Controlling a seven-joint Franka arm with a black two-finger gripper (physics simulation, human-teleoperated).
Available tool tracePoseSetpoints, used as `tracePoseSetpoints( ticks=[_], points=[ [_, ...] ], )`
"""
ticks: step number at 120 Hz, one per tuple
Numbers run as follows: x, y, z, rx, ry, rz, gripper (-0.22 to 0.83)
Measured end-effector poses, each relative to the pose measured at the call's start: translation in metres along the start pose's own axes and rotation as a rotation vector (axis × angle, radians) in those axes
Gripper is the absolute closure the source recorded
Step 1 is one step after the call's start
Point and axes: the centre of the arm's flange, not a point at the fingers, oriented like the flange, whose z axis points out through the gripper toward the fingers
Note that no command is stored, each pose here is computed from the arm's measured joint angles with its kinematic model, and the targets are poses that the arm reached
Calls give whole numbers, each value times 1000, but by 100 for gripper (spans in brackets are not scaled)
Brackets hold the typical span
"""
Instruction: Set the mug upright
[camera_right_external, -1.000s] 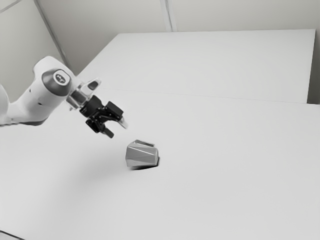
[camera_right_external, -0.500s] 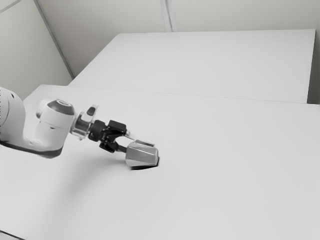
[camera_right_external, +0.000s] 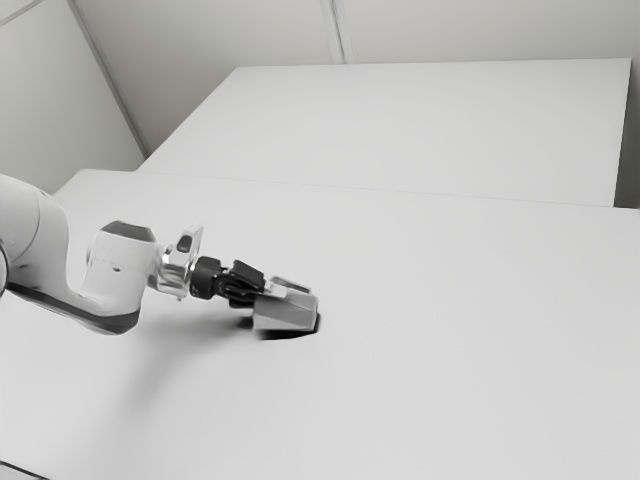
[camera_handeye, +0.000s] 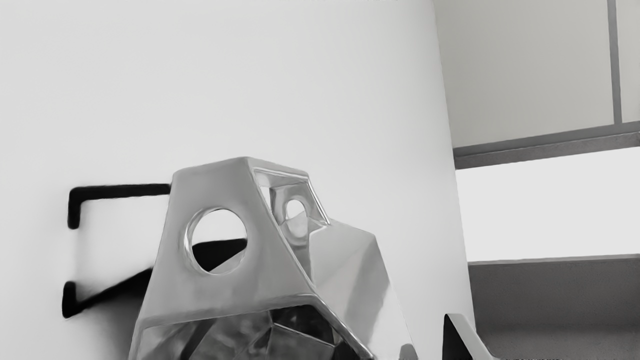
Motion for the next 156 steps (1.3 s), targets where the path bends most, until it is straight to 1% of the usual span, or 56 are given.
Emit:
tracePoseSetpoints(
  ticks=[12, 20, 39, 52, 59, 68, 81, 89, 102, 112, 132, 147, 156],
  points=[
    [4, 7, -2, -9, 6, 49, 69],
    [7, 16, -5, -13, 12, 88, 72],
    [15, 49, -17, -12, 29, 192, 76],
    [19, 67, -22, 31, -2, 250, 77],
    [25, 79, -27, 94, -49, 294, 77],
    [33, 92, -31, 199, -134, 348, 78],
    [50, 119, -45, 399, -279, 440, 78],
    [59, 133, -53, 527, -357, 475, 78],
    [68, 148, -61, 721, -457, 496, 78],
    [71, 151, -62, 844, -501, 489, 78],
    [70, 145, -56, 997, -515, 443, 78],
    [53, 121, -42, 1059, -525, 374, 78],
    [44, 108, -34, 1082, -512, 338, 78]
  ],
)
